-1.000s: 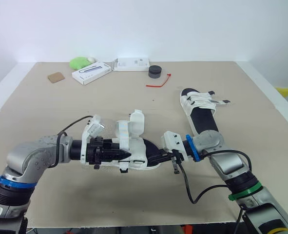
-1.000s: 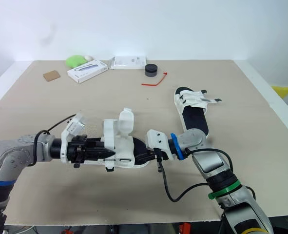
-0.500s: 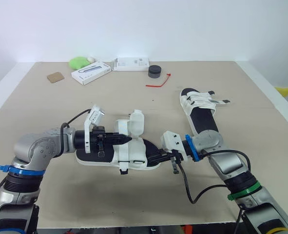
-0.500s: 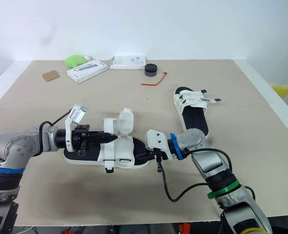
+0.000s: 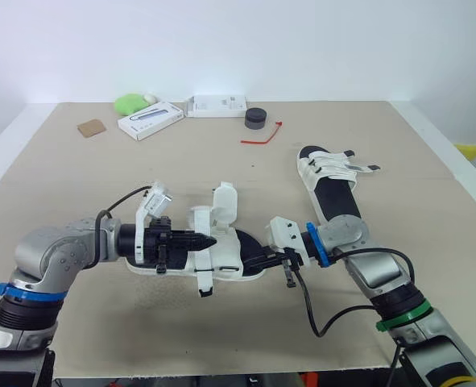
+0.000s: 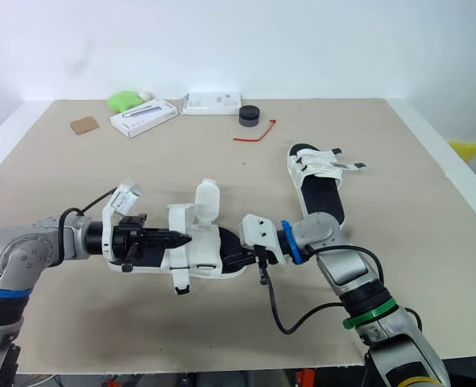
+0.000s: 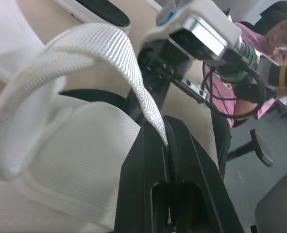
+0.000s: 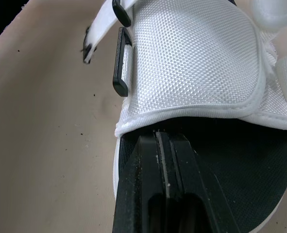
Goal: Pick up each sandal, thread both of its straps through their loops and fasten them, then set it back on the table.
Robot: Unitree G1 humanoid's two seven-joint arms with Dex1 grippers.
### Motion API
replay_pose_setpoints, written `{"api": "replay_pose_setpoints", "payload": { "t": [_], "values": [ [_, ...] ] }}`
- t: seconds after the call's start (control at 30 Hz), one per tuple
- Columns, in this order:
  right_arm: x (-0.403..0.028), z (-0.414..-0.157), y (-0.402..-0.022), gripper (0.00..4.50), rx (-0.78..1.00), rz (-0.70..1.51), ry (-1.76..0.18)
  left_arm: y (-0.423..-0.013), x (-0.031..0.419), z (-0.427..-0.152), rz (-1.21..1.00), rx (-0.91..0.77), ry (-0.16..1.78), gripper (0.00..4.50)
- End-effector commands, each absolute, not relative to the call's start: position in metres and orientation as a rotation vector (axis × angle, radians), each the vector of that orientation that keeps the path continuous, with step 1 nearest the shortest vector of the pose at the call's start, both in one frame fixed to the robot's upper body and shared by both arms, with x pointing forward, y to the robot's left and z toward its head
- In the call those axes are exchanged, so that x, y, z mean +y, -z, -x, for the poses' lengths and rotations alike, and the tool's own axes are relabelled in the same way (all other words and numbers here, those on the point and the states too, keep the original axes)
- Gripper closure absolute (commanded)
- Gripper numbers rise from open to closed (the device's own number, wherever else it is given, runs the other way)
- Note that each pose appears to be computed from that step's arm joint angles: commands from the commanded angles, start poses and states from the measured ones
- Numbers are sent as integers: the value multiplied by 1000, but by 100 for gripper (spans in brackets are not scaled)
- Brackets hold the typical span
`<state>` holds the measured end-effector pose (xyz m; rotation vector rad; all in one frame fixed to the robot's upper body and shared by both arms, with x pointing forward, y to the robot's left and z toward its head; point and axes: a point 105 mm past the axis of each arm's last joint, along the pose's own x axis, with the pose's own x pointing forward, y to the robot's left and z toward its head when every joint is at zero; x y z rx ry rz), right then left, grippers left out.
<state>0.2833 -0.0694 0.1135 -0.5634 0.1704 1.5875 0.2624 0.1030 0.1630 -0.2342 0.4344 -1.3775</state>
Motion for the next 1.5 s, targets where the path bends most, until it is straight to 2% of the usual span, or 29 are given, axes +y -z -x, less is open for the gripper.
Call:
{"api": "replay_pose_setpoints", "payload": {
  "t": [0.03,0.4,0.8,0.9,0.93,0.97,1.0,1.13,1.33,1.5],
  "values": [
    [-67,-282,-118,450,149,586,-1602,-167,100,-254,164,407,1413,446],
    [-67,-282,-119,450,150,585,-1605,-152,106,-241,153,466,1427,446],
    [-66,-282,-118,450,153,586,-1613,-151,113,-253,116,424,1376,446],
    [-66,-283,-119,450,154,587,-1614,-156,112,-252,115,418,1398,364],
    [-66,-283,-119,450,154,588,-1614,-159,112,-250,112,417,1411,319],
    [-66,-283,-119,450,155,588,-1614,-162,112,-249,108,416,1423,294],
    [-66,-283,-118,450,155,590,-1614,-165,112,-247,99,413,1435,237],
    [-66,-283,-118,450,156,592,-1618,-177,121,-240,56,421,1474,76],
    [-66,-283,-119,450,156,592,-1620,-186,149,-232,5,480,1458,76],
    [-67,-282,-118,450,159,592,-1625,-181,158,-202,51,594,1525,76]
  ]
}}
